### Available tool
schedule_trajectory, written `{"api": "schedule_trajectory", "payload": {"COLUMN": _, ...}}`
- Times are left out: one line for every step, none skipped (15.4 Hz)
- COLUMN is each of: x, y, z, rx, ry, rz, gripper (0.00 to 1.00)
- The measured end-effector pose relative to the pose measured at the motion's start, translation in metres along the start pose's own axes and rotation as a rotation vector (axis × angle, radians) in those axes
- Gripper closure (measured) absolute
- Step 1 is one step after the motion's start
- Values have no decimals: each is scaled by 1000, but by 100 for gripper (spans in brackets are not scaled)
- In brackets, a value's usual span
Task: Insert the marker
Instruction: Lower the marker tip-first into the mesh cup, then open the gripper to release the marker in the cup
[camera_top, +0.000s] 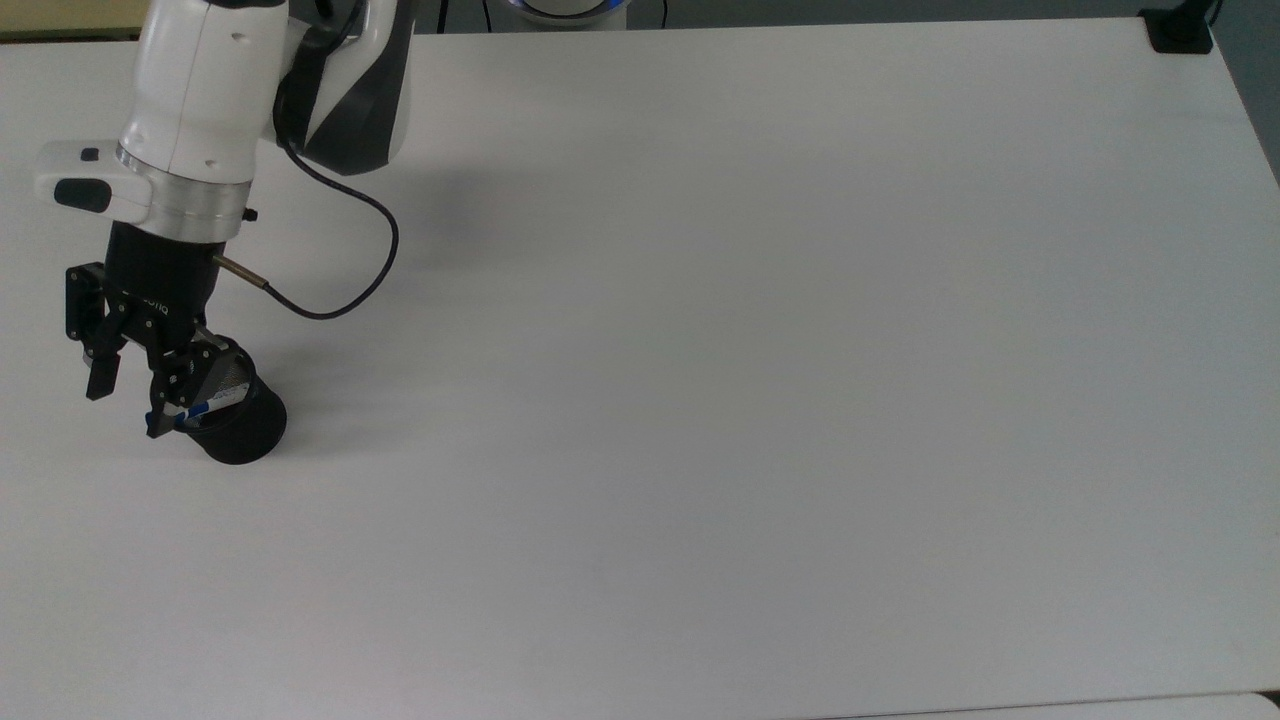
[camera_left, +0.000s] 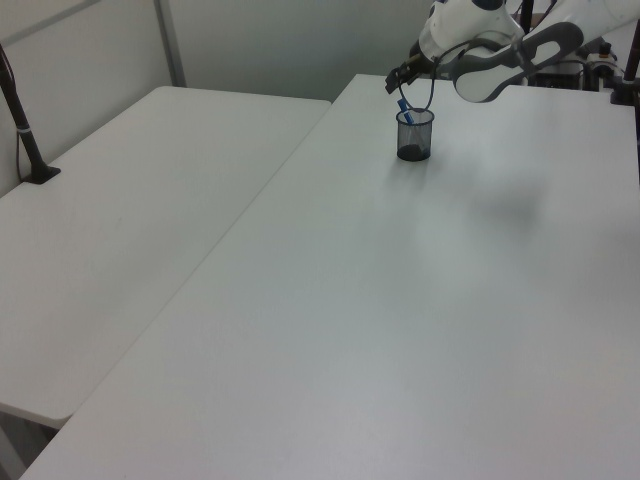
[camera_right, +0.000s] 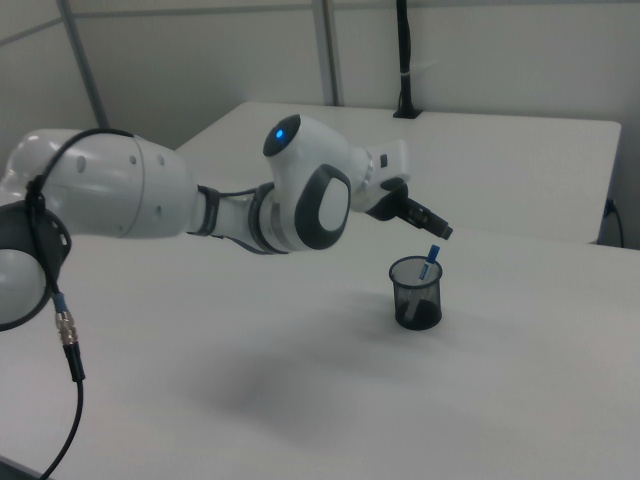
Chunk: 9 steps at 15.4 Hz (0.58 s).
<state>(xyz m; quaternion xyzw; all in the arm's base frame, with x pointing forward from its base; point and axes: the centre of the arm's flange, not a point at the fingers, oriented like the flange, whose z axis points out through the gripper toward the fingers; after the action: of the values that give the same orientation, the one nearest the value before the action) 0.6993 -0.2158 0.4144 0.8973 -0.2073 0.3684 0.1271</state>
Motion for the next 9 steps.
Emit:
{"api": "schedule_trajectory", "payload": {"x": 1, "y": -3, "z": -7, "rx": -2, "ry": -19, "rz": 4, "gripper": 37}}
{"api": "schedule_trajectory", "payload": {"x": 1, "y": -8, "z": -15, "rx": -5, "ry": -45, "rz": 7, "gripper": 37}}
{"api": "schedule_trajectory", "payload": {"x": 1, "y": -15, "z": -26, "rx": -7, "ry": -77, "rz": 9, "gripper": 37}}
{"api": "schedule_trajectory", "payload": {"x": 1, "y": -23, "z": -39, "rx": -6, "ry": -116, "rz": 11, "gripper": 37}}
{"api": "schedule_trajectory", "payload": {"x": 0, "y": -32, "z": -52, "rx": -4, "ry": -156, "rz": 16, "gripper": 36}}
{"api": "schedule_trajectory", "payload": {"x": -2, "y": -40, "z": -65, "rx": -2, "ry": -201, "rz": 18, "gripper": 35}}
{"api": "schedule_trajectory", "payload": {"x": -5, "y": -49, "z": -77, "rx": -1, "ry": -254, "rz": 15, "gripper": 34}}
{"api": "schedule_trajectory", "payload": {"x": -10, "y": -58, "z": -88, "rx": 5, "ry": -315, "rz": 6, "gripper": 31}}
{"api": "schedule_trajectory", "payload": {"x": -15, "y": -66, "z": -99, "rx": 16, "ry": -375, "rz": -9, "gripper": 30}}
